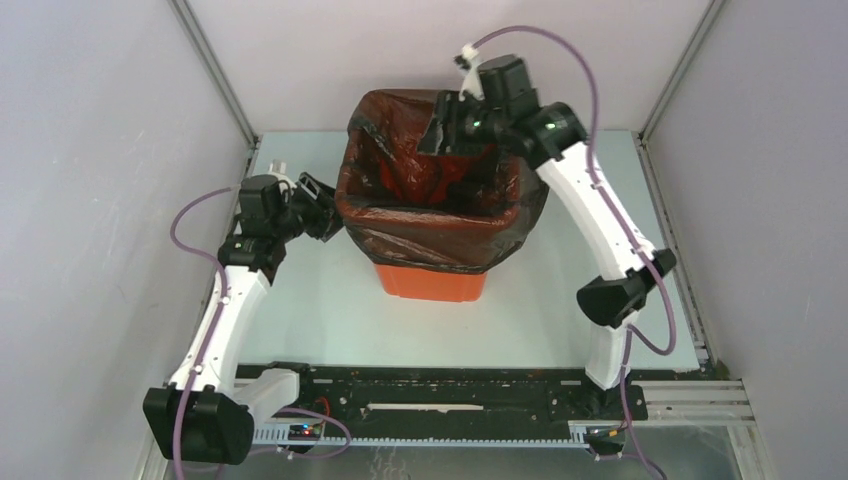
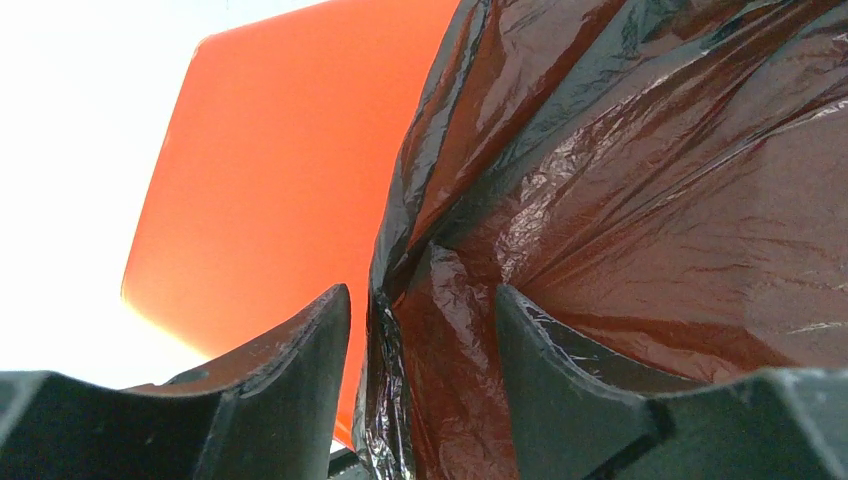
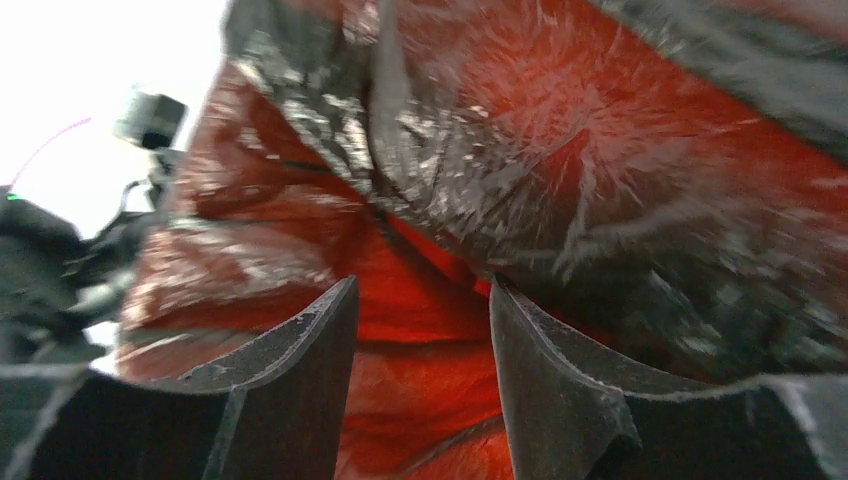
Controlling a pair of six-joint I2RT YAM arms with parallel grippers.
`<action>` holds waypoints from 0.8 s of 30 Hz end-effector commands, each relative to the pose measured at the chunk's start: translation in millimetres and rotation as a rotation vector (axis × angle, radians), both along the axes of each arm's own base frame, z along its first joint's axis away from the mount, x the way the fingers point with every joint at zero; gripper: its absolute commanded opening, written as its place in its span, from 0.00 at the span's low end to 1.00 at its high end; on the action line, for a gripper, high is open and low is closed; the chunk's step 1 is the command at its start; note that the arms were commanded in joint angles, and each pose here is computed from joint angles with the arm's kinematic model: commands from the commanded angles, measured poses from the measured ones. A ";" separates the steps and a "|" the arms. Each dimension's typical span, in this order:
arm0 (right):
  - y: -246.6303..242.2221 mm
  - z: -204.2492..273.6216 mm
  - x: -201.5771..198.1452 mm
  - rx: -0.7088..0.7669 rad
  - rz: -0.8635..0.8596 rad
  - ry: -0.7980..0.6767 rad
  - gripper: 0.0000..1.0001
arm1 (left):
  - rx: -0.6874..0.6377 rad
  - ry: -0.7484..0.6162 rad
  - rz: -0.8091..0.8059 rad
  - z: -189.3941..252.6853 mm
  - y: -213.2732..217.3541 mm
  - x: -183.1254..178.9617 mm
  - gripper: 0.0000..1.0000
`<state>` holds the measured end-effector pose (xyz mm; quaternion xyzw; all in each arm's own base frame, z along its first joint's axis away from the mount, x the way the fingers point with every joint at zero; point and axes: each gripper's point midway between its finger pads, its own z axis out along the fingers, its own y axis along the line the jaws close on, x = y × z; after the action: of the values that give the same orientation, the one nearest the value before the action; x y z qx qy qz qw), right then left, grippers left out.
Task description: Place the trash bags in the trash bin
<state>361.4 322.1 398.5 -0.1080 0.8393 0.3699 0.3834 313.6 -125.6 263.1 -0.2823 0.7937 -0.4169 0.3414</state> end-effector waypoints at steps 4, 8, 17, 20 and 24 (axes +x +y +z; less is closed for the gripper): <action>13.9 -44.0 32.8 -0.157 -0.135 -0.065 0.60 | -0.027 -0.027 -0.060 3.1 -12.1 -8.9 0.60; 4.9 -58.3 70.3 -0.210 -0.296 -0.137 0.63 | -0.032 -0.032 -0.063 6.0 -13.1 -10.4 0.61; 8.0 -44.1 130.2 -0.111 -0.450 -0.258 0.73 | -0.032 -0.036 -0.069 8.8 -14.2 -14.9 0.61; 5.3 -35.8 132.6 -0.114 -0.449 -0.274 0.78 | -0.019 -0.042 -0.070 11.4 -13.3 -15.6 0.61; 0.7 -28.6 120.9 -0.129 -0.406 -0.276 0.83 | -0.017 -0.036 -0.070 9.6 -13.0 -15.6 0.62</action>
<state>479.4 337.3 317.5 -0.0165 0.8406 0.2023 0.5022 305.1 -132.9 265.7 -0.2692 0.7944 -0.4276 0.3372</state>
